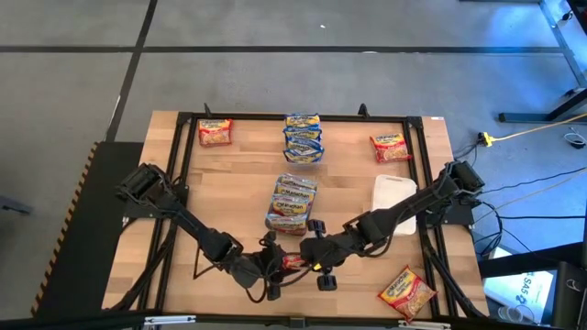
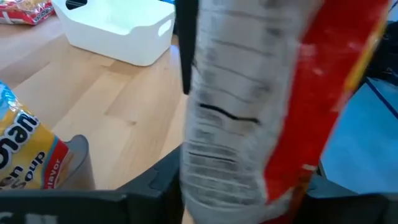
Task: Sort Maruchan noodles
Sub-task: Put the red noodle pack into the white bin
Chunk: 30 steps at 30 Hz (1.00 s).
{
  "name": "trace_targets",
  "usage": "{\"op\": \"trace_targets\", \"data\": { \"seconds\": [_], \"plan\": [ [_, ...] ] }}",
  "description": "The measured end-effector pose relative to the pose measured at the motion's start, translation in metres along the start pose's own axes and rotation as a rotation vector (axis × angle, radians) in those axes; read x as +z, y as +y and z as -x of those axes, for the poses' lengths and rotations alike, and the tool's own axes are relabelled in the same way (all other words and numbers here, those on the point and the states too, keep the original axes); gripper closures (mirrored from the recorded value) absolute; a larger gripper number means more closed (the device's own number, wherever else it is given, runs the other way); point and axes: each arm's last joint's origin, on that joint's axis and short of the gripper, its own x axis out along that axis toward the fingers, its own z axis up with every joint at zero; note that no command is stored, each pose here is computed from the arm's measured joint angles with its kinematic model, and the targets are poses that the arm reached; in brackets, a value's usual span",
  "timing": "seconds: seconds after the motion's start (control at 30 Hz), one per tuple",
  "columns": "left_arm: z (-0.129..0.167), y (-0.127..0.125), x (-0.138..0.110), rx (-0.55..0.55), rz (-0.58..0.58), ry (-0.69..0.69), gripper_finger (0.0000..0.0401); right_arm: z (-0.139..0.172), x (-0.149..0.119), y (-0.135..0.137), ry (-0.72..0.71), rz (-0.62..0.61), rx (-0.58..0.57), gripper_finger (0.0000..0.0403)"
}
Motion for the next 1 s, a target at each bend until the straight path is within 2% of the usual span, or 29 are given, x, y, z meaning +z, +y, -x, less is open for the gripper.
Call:
{"op": "trace_targets", "data": {
  "seconds": [0.1,0.2,0.33,0.53,0.73,1.0],
  "plan": [
    [0.001,0.000,0.001,-0.020,-0.001,0.009,0.0220,0.003,-0.001,-0.001,0.009,0.023,-0.015,0.0334],
    [0.005,-0.002,0.008,-0.051,0.010,0.006,0.0212,0.018,0.003,0.001,-0.014,0.024,-0.009,0.0333],
    [0.016,-0.005,0.015,-0.083,0.006,0.024,0.0212,0.058,-0.001,0.003,0.015,0.020,-0.057,0.0322],
    [0.028,-0.014,0.014,-0.101,-0.017,0.022,0.0212,0.122,-0.020,-0.002,0.093,-0.034,-0.185,0.0330],
    [0.027,-0.015,0.009,-0.105,-0.023,0.042,0.0212,0.170,-0.060,-0.024,0.152,-0.112,-0.297,0.0324],
    [0.027,-0.015,0.010,-0.109,0.000,0.039,0.0212,0.207,-0.132,-0.060,0.132,-0.138,-0.306,0.0324]
  ]
}}
